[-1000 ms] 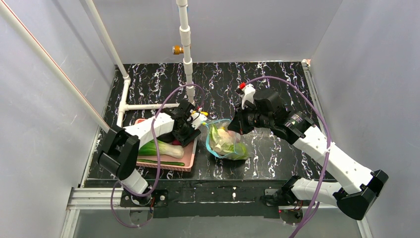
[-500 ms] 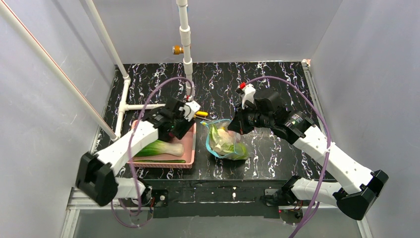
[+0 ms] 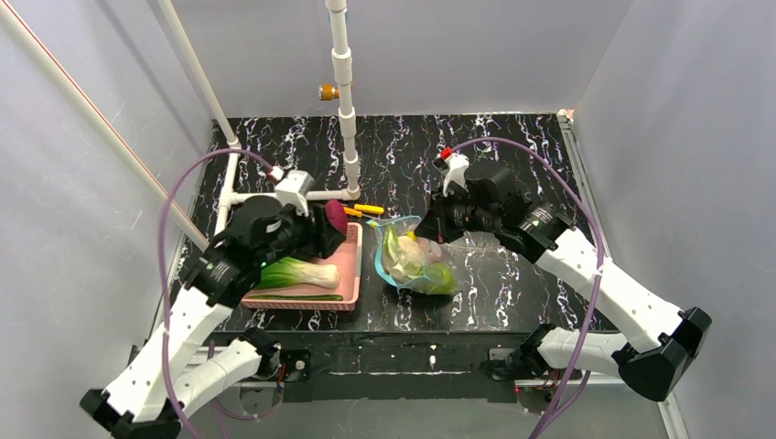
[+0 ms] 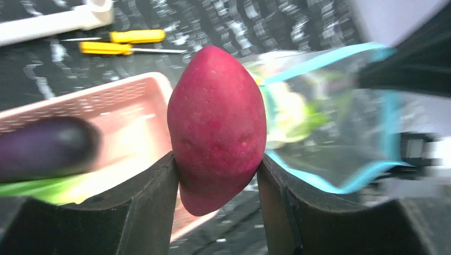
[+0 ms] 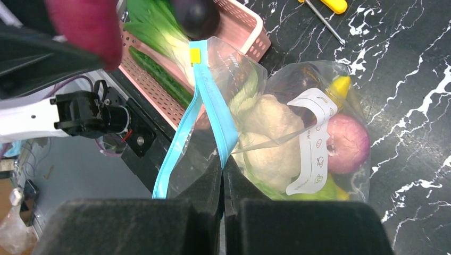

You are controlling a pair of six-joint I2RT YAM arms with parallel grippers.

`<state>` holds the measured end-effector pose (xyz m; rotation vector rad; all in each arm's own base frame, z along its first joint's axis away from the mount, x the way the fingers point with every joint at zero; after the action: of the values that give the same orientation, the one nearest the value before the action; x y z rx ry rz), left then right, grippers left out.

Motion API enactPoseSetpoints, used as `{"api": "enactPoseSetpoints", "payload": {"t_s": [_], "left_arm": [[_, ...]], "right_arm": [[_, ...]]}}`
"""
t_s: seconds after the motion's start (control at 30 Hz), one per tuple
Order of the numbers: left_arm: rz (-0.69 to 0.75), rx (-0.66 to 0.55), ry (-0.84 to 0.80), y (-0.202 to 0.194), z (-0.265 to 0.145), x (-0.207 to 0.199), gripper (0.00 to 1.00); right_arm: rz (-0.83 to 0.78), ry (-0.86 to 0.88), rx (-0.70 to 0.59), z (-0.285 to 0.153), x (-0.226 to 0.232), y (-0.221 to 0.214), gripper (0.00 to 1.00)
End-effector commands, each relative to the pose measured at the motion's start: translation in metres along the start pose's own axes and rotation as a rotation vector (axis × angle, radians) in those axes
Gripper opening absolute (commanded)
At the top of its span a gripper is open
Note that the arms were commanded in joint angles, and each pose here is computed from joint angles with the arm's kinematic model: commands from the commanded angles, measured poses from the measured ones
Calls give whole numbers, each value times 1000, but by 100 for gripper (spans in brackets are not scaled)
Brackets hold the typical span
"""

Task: Place the food in the zip-top bag and seal the zipper
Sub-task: Pick up the fake vegetable from the bin, then place the fake vegetable in the zipper food storage bag.

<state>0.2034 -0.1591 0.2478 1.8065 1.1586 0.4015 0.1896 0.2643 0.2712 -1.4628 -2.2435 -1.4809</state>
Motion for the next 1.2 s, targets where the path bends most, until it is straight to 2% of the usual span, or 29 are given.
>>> {"api": "enactPoseSetpoints", "payload": {"t_s": [0.0,0.17,0.27,0.5,0.83,0.87,0.9,1.1,1.17], "left_arm": [[-474,-153,-267,38,-28,-56,27],[-864,-254,-501,54,-18,-77,24],[-983,-352,-568,65,-9,-76,23],[-922,-416,-451,61,15,-95,25],[-966,-353,-322,25,49,-101,28],[-964,-340,-318,21,54,-105,30],[-958,-326,-324,18,57,-109,36],[-870,-199,-312,4,48,-121,93],[-853,-199,-307,5,44,-120,93]], "right_arm": [[4,77,-124,2,23,38,1],[23,91,-134,8,27,45,1],[34,110,-134,9,30,45,1],[63,128,-155,3,34,47,1],[104,159,-212,-3,37,49,1],[108,165,-203,-2,37,47,1],[109,170,-196,-1,38,45,1],[100,170,-185,-2,37,42,1],[89,166,-195,-5,37,44,1]]}}
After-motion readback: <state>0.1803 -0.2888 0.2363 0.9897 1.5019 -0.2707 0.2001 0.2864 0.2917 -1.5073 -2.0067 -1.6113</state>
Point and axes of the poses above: each gripper's point midway between its finger pads, its own z axis out along the fingers, its own x axis along the line the jaws close on, y = z × x, the point moved 1 cm from there along -z, back along the fingers, and after that the axes turned 5 degrees about z, right-handed, at the moved point
